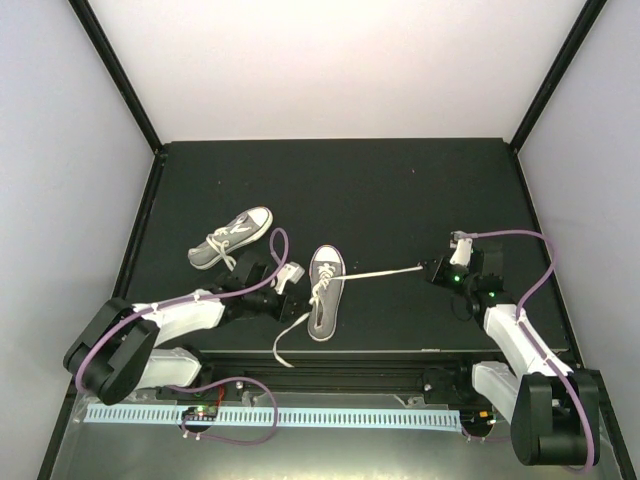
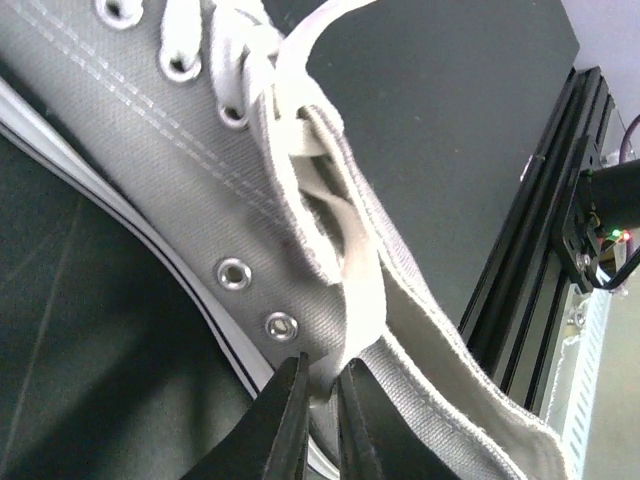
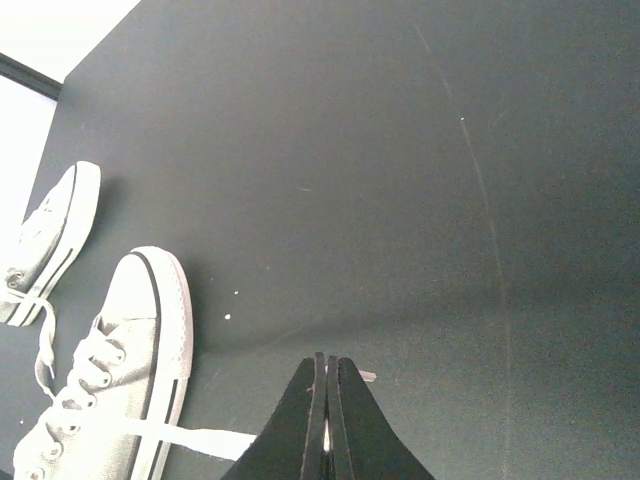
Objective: Tie the shoes
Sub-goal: Wrap the shoelace around the shoelace.
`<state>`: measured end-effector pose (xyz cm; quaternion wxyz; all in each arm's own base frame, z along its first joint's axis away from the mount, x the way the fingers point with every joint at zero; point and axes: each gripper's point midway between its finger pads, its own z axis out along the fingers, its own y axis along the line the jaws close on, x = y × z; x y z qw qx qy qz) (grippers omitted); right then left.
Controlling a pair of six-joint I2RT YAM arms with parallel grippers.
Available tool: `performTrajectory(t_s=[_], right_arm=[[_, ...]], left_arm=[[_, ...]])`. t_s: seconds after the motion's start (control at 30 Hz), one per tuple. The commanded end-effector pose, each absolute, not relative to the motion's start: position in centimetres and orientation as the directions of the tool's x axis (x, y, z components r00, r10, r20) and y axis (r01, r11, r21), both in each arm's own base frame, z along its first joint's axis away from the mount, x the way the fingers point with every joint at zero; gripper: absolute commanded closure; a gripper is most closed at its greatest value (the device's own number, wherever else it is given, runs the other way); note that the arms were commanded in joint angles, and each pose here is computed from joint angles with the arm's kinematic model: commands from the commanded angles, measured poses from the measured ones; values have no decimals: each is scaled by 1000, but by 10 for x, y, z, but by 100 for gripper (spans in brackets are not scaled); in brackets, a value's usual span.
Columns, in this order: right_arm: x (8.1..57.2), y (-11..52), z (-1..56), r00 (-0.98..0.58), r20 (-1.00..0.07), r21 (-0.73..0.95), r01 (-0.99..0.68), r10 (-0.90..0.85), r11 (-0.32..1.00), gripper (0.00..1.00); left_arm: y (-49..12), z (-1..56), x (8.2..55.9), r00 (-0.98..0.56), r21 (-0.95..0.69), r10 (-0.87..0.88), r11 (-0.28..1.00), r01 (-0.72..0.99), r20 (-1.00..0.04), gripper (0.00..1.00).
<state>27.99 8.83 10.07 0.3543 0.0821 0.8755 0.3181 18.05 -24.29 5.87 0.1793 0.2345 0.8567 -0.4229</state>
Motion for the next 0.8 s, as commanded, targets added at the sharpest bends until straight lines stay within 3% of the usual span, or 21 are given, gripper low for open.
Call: performTrajectory(t_s=[0.0, 0.07, 0.3, 0.5, 0.63, 0.7, 0.77], right_arm=[[288, 88, 111, -717, -595, 609, -109, 362, 785, 98], [291, 87, 114, -715, -600, 603, -110, 359, 790, 98], [328, 114, 148, -713, -628, 586, -170, 311, 793, 98], [355, 223, 176, -747, -650, 551, -336, 139, 764, 98], [341, 316, 206, -756, -654, 596, -494, 25, 633, 98], [323, 349, 218, -755, -655, 620, -557, -25, 553, 89], [315, 360, 225, -760, -649, 648, -573, -31, 502, 59]], left_arm=[[-258, 85, 192, -791, -650, 230, 465, 601, -566, 93], [-257, 89, 193, -786, -644, 221, 468, 605, -578, 98], [-255, 119, 197, -742, -613, 168, 463, 641, -649, 99], [-254, 127, 197, -736, -610, 153, 462, 644, -660, 98], [-254, 128, 198, -739, -612, 150, 466, 639, -657, 98], [-254, 128, 198, -740, -611, 147, 471, 636, -657, 98], [-254, 129, 198, -741, -613, 141, 472, 633, -657, 98]])
